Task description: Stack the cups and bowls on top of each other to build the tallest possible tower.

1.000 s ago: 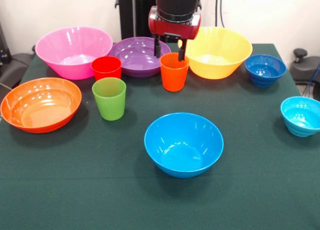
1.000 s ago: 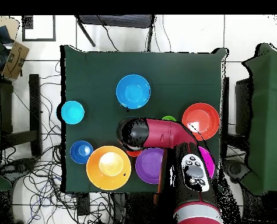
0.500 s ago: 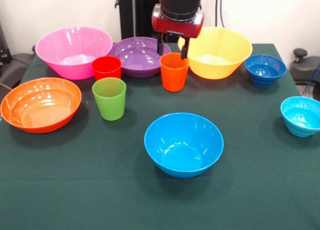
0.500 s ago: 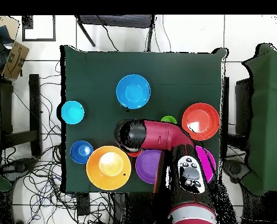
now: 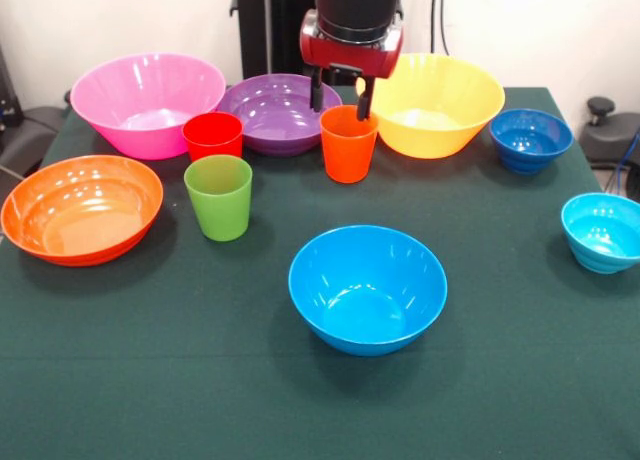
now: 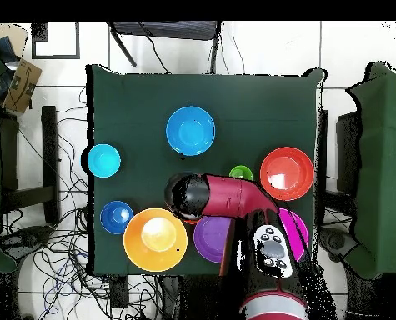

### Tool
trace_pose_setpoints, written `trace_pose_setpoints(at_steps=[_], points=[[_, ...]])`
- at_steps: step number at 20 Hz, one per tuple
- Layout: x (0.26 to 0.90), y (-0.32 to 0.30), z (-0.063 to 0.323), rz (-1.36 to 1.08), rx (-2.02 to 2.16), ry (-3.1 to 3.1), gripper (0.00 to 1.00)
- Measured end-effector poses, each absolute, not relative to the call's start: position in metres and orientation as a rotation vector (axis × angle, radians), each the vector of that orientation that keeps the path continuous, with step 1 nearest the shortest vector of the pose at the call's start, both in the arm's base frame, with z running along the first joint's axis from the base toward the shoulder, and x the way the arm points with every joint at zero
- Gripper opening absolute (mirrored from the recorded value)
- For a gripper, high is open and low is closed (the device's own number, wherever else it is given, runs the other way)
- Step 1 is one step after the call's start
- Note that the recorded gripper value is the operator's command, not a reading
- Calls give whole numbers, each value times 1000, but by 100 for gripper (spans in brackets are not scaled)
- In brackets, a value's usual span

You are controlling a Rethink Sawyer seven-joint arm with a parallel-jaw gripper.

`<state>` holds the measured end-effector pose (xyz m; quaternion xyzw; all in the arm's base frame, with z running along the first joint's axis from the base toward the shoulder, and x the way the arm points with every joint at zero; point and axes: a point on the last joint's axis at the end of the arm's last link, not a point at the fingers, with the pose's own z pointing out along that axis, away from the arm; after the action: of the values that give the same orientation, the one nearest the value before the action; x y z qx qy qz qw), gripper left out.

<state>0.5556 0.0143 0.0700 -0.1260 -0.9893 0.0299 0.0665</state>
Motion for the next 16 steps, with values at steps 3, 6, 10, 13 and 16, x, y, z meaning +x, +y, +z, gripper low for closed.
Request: trace_pose_setpoints(at_steps=[3,6,10,13,16], points=[[554,13,65,87,-386,-3006,100],[553,11,58,83,-395,-3025,100],[549,8,46,77,-406,-3036,100],[546,7,37,72,-410,-3036,100],[542,7,29,68,-411,-3025,100]])
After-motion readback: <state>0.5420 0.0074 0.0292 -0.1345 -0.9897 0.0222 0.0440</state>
